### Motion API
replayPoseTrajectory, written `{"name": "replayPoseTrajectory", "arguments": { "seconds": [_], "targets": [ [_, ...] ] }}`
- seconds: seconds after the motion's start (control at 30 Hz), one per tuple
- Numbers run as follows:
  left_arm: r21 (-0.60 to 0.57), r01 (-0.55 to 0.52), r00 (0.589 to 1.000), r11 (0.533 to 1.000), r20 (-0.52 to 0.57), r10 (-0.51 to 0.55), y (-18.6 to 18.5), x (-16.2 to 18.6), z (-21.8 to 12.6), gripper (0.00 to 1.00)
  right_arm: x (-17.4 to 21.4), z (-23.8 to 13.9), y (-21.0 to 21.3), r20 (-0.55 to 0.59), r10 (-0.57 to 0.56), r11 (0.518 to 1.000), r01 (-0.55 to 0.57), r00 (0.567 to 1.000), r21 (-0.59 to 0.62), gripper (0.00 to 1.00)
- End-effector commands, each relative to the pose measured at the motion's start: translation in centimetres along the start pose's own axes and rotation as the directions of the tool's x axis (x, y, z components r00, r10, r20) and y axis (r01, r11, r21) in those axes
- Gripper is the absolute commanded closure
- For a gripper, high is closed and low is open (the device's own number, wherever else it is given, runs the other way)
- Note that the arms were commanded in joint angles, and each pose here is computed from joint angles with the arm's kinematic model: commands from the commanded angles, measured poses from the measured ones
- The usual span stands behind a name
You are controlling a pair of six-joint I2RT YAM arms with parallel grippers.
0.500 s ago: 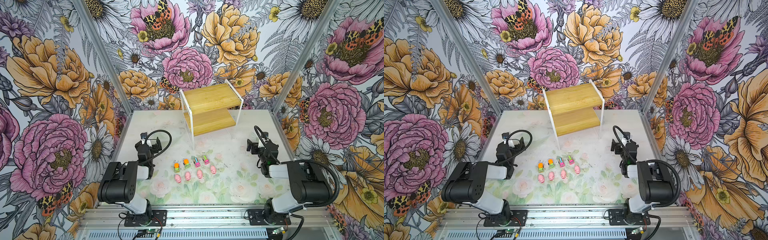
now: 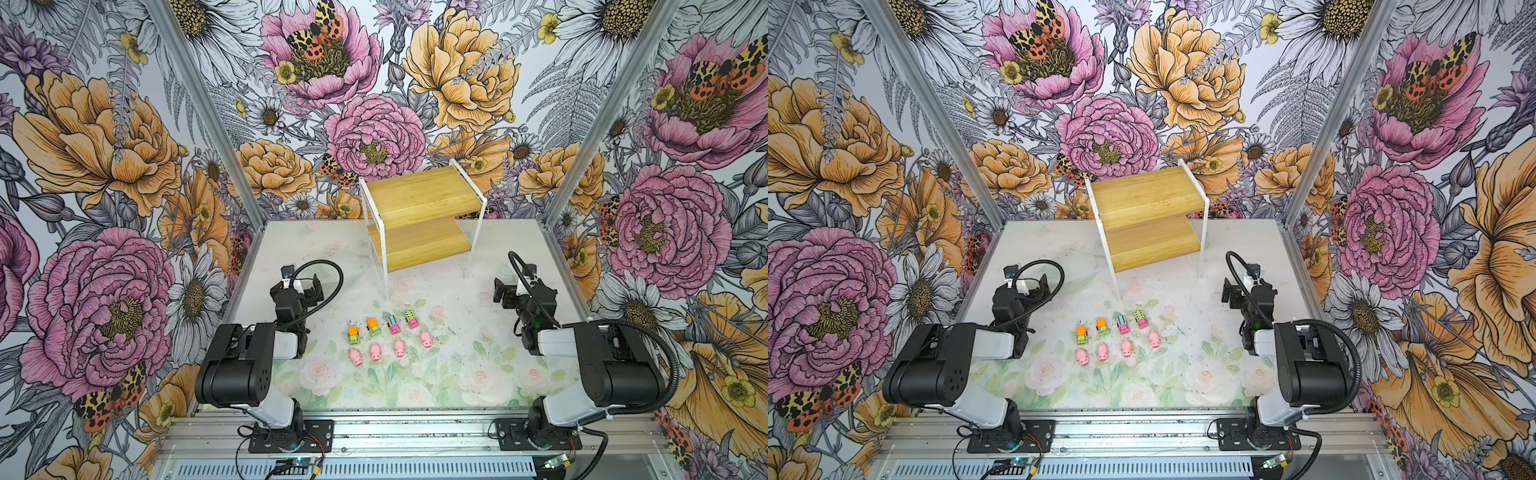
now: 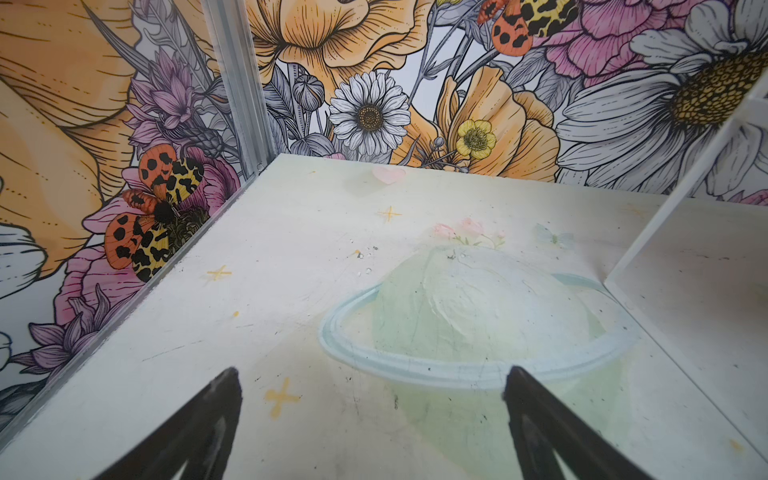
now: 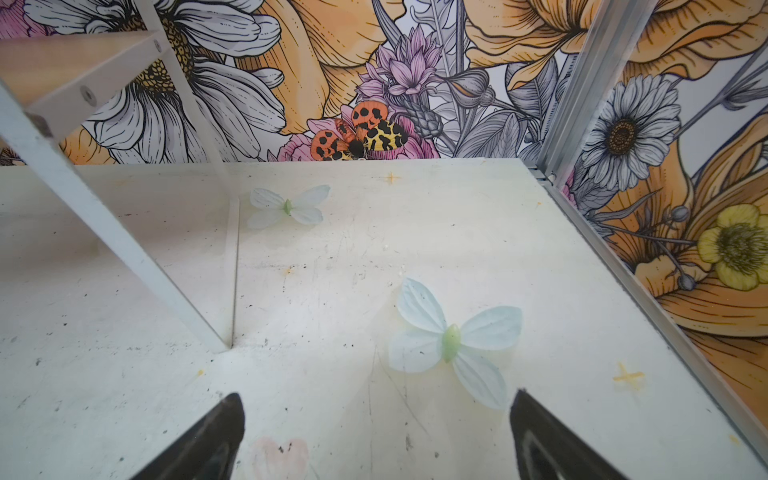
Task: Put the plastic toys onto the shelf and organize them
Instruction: 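Raise both arms from rest toward the toys in front of the shelf, then move the right gripper over the pink pig nearest the robot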
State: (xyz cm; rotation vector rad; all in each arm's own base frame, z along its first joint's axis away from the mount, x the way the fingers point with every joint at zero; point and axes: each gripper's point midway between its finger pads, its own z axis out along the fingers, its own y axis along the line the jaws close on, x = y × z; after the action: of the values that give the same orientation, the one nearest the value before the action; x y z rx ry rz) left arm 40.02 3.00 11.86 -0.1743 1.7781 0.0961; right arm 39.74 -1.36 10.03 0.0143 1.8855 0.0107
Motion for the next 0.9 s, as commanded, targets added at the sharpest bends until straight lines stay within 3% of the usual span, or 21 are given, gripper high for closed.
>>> {"name": "replayPoseTrajectory", "arguments": {
  "seconds": [0.0,0.4,0.57,0.67,0.73,0.87],
  "targets": [
    [-0.011,0.018,0.999,1.000,0.041,-0.017,0.0,-1.2,-0.1,0.01,-1.2,0.2,0.0,0.032,-0.001,1.000,0.000,0.999,0.004,0.01],
    [0.063,-0.010,0.999,0.998,0.033,0.007,-1.3,-1.3,0.0,0.01,-4.7,-0.7,1.4,-0.024,-0.018,0.998,0.017,1.000,-0.066,0.10],
    [0.066,-0.032,0.999,0.997,0.024,0.031,-1.8,-4.4,-1.4,0.01,-7.6,-2.7,4.0,0.004,0.040,0.978,-0.038,0.999,-0.203,0.12],
    [0.116,0.025,0.999,0.993,-0.033,-0.021,-2.8,-7.0,-2.7,0.01,-8.4,-3.7,6.7,-0.014,0.088,0.949,-0.088,0.996,-0.304,0.16],
    [0.160,0.120,0.991,0.980,-0.071,-0.110,-3.9,-8.5,-4.1,0.01,-8.0,-4.7,9.3,-0.040,0.116,0.920,-0.122,0.992,-0.373,0.18],
    [0.224,0.221,0.973,0.949,-0.108,-0.201,-6.4,-8.0,-6.7,0.01,-5.5,-7.0,15.1,-0.067,0.080,0.869,-0.102,0.995,-0.484,0.20]
  ]
}}
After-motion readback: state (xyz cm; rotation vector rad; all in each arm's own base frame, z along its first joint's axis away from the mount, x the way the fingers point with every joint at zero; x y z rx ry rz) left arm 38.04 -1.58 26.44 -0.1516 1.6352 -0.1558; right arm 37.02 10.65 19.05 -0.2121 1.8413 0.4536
